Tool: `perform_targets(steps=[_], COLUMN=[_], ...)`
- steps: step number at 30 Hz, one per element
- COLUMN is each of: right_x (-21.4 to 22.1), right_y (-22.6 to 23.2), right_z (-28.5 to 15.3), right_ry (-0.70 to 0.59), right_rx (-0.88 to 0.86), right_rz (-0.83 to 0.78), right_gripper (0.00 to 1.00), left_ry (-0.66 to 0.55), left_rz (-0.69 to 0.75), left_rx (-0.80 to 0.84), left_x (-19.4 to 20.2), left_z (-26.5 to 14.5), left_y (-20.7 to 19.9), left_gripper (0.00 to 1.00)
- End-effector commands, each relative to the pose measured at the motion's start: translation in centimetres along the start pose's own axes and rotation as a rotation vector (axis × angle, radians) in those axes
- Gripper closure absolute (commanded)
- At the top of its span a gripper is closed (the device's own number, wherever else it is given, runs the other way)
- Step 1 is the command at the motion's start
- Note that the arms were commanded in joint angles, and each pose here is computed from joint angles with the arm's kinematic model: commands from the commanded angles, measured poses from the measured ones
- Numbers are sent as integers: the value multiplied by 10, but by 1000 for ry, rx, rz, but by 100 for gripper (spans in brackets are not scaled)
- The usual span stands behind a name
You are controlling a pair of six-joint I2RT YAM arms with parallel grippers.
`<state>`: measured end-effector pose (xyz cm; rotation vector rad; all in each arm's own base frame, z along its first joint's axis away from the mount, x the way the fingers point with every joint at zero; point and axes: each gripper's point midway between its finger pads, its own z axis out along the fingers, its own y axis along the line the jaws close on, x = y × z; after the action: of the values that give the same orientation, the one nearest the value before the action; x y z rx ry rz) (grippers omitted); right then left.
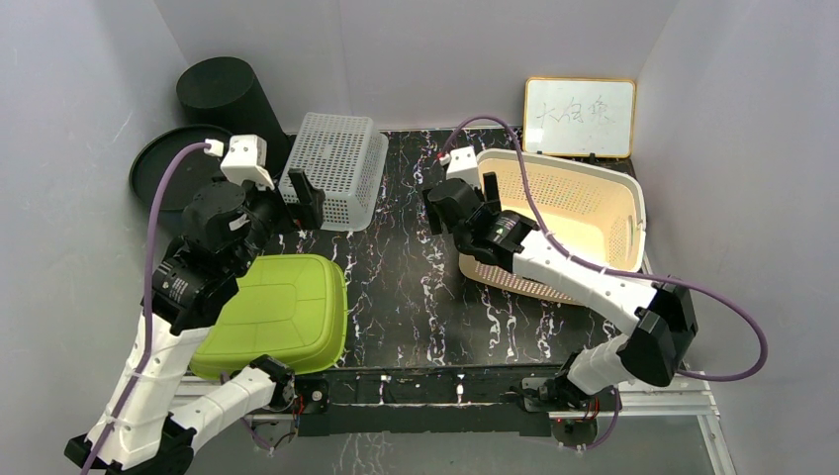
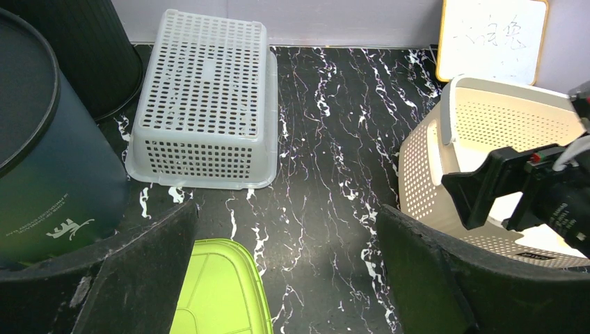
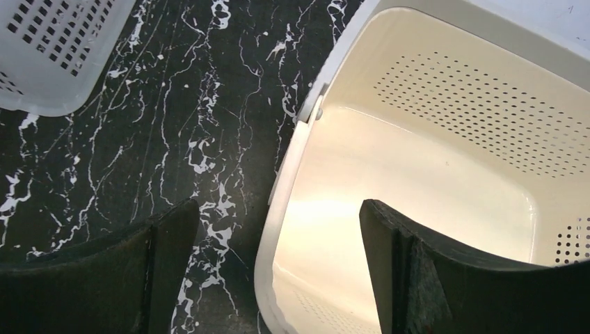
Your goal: Turn the large container upside down
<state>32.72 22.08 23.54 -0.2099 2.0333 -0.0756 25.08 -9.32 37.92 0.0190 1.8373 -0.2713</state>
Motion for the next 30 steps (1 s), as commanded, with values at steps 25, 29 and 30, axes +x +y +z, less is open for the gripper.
perform_targets(steps=[25,29,30], right_x=[71,47,34], right_y=[-12,7,16], right_z=[32,28,23], right_ry=[167,126,106], right_rx=[16,-93,-143], right_rz=[-118,-79,-54], right_gripper=[100,100,100], left_ry=[-13,-31,-37], left_rz=[-23,-30,-31], left_rx=[10,7,7], left_x=[3,-5,-8], left_z=[-15,-20,-22], left_y=[3,4,4], left_gripper=[1,2,2])
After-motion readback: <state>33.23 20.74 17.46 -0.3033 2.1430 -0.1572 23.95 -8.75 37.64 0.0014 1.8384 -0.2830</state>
